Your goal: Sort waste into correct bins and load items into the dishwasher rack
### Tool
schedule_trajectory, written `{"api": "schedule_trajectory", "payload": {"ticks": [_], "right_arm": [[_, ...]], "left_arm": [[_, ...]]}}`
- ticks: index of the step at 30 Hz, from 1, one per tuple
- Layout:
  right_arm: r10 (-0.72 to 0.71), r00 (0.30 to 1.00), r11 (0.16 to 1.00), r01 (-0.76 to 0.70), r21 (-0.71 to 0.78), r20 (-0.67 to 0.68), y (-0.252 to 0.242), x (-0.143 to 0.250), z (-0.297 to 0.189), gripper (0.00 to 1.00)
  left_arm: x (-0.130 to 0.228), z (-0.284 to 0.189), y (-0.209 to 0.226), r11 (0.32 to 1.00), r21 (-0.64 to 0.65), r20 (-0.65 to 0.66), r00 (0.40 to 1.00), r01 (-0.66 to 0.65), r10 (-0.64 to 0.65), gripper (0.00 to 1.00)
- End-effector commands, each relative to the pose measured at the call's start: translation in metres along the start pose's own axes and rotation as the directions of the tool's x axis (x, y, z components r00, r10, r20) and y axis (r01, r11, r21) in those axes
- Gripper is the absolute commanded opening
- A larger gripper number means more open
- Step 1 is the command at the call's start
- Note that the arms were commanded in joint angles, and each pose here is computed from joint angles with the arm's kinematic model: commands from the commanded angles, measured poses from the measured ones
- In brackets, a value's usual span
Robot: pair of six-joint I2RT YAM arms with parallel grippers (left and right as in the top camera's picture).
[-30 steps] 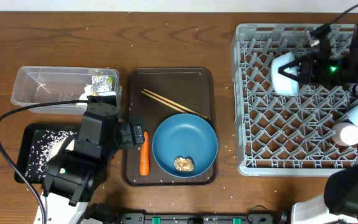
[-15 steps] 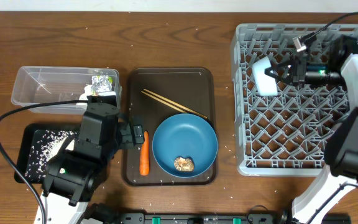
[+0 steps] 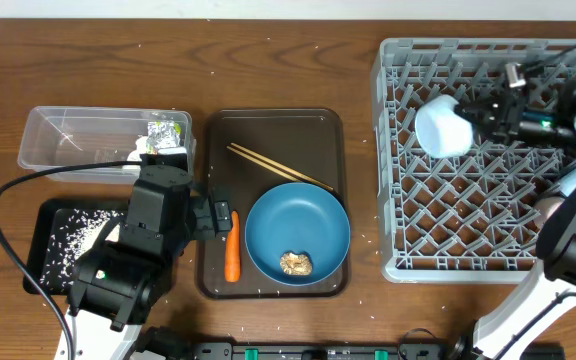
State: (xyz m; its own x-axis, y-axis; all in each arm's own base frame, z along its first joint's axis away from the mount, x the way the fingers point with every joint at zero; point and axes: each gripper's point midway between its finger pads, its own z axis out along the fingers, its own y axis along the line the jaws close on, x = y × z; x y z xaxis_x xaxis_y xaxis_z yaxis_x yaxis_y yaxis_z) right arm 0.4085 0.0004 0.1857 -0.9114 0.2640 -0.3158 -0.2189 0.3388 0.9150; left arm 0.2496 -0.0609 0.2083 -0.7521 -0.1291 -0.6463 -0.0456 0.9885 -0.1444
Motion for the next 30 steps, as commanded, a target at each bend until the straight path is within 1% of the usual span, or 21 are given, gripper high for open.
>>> {"api": "schedule_trajectory", "payload": {"ticks": [1,2,6,10,17,22,25,27,29,30], "right_arm": [[0.022,0.999,1.0,-0.023,0.01,0.037,-0.013,-0.003,-0.015,0.49],[0.027,0.998,1.0,-0.027,0.015,0.052,-0.015,-0.004,-0.022,0.52],[0.041,0.993,0.998,-0.045,0.033,0.111,-0.021,-0.009,-0.046,0.58],[0.031,0.99,0.998,-0.037,0.042,0.138,-0.019,-0.007,-0.061,0.59],[-0.028,0.993,0.999,0.023,0.04,0.113,0.004,-0.004,-0.053,0.6],[-0.151,0.986,0.988,0.148,0.044,0.076,0.051,0.001,-0.038,0.61],[-0.261,0.964,0.965,0.258,0.051,0.057,0.089,0.007,-0.031,0.66],[-0.308,0.95,0.95,0.304,0.068,0.046,0.115,0.012,-0.027,0.7],[-0.319,0.947,0.939,0.312,0.148,0.028,0.132,0.015,-0.026,0.71],[-0.314,0.949,0.926,0.301,0.23,0.021,0.135,0.015,-0.027,0.72]], "left_arm": [[-0.004,-0.002,0.002,1.0,-0.012,0.013,1.0,0.0,0.0,0.98],[-0.004,-0.002,0.002,1.0,-0.012,0.013,1.0,0.0,0.0,0.98],[-0.004,-0.002,0.002,1.0,-0.012,0.013,1.0,0.0,0.0,0.98],[-0.004,-0.002,0.002,1.0,-0.012,0.013,1.0,0.0,0.0,0.98],[-0.004,-0.002,0.002,1.0,-0.012,0.013,1.0,0.0,0.0,0.98],[-0.004,-0.002,0.002,1.0,-0.012,0.013,1.0,0.0,0.0,0.98],[-0.004,-0.002,0.002,1.0,-0.012,0.013,1.0,0.0,0.0,0.98],[-0.004,-0.002,0.002,1.0,-0.012,0.013,1.0,0.0,0.0,0.98],[-0.004,-0.002,0.002,1.0,-0.012,0.013,1.0,0.0,0.0,0.98],[-0.004,-0.002,0.002,1.0,-0.012,0.013,1.0,0.0,0.0,0.98]]}}
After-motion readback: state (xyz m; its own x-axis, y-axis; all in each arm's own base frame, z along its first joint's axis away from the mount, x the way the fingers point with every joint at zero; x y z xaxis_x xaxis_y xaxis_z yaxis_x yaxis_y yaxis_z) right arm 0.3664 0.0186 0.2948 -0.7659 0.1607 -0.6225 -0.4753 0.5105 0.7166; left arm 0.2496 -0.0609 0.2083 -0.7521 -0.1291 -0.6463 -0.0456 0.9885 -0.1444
